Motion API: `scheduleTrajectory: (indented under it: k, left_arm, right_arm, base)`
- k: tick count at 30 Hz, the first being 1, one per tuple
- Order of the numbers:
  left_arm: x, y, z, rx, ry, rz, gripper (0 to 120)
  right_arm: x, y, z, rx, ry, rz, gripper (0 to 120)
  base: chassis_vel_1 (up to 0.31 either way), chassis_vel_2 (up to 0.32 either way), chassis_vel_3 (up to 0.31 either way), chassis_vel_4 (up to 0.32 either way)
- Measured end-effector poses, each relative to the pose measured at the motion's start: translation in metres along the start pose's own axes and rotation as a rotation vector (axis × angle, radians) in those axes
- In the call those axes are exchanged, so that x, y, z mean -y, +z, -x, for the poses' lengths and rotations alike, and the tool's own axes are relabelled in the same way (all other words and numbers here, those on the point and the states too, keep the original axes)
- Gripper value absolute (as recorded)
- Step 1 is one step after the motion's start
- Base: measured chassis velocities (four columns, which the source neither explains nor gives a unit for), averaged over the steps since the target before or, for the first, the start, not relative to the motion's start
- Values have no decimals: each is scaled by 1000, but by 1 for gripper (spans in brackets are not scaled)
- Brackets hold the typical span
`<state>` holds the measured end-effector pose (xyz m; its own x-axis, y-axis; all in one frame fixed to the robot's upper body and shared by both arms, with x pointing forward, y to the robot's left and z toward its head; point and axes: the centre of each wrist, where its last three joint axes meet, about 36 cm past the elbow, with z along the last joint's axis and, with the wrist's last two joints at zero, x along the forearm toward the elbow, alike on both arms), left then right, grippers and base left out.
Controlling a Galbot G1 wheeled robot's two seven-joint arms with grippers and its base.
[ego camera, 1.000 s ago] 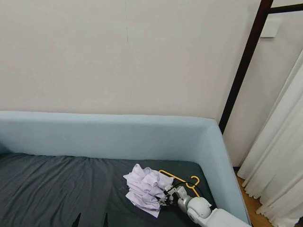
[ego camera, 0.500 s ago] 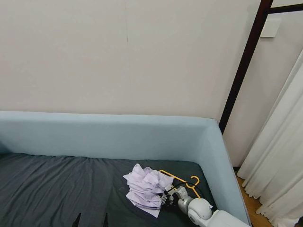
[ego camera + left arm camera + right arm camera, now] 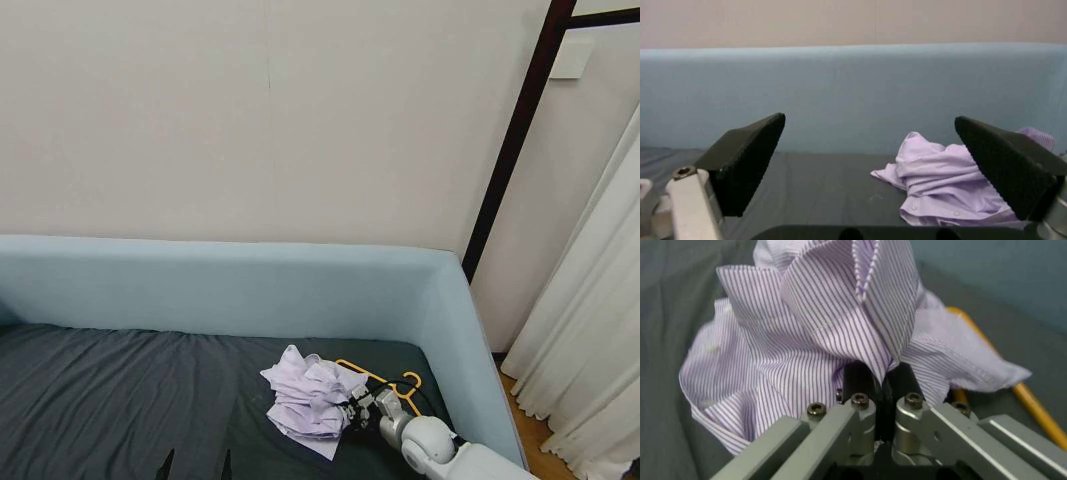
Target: Pick up the clothes from the sofa and hang them on the clothes hanger.
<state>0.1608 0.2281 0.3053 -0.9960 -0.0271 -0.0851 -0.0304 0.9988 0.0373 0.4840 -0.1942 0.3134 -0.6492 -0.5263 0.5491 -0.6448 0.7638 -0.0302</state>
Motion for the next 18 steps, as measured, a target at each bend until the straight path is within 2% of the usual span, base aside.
scheduleTrajectory:
  k: [4,5,9,10,18]
  left_arm:
    - [0,-1,4,12,7,-1,100]
    - [0,-1,4,12,7,-1,100]
    - [0,-4,5,19,11,-2,100]
    - [0,-4,5,19,11,-2,100]
    - [0,-10,4,26,16,-2,100]
  right_arm:
    - [20,-44,-37,98,51,19,0]
    - [20,-44,-37,98,51,19,0]
    - [35,-87,-82,182,77,-12,0]
    - [35,-87,-82,182,77,-12,0]
    - [36,-147,-164,295,67,-62,0]
  base:
    - [0,0,0,0]
    - [0,0,0,0]
    - [0,0,0,0]
    - [0,0,0,0]
    - [0,0,0,0]
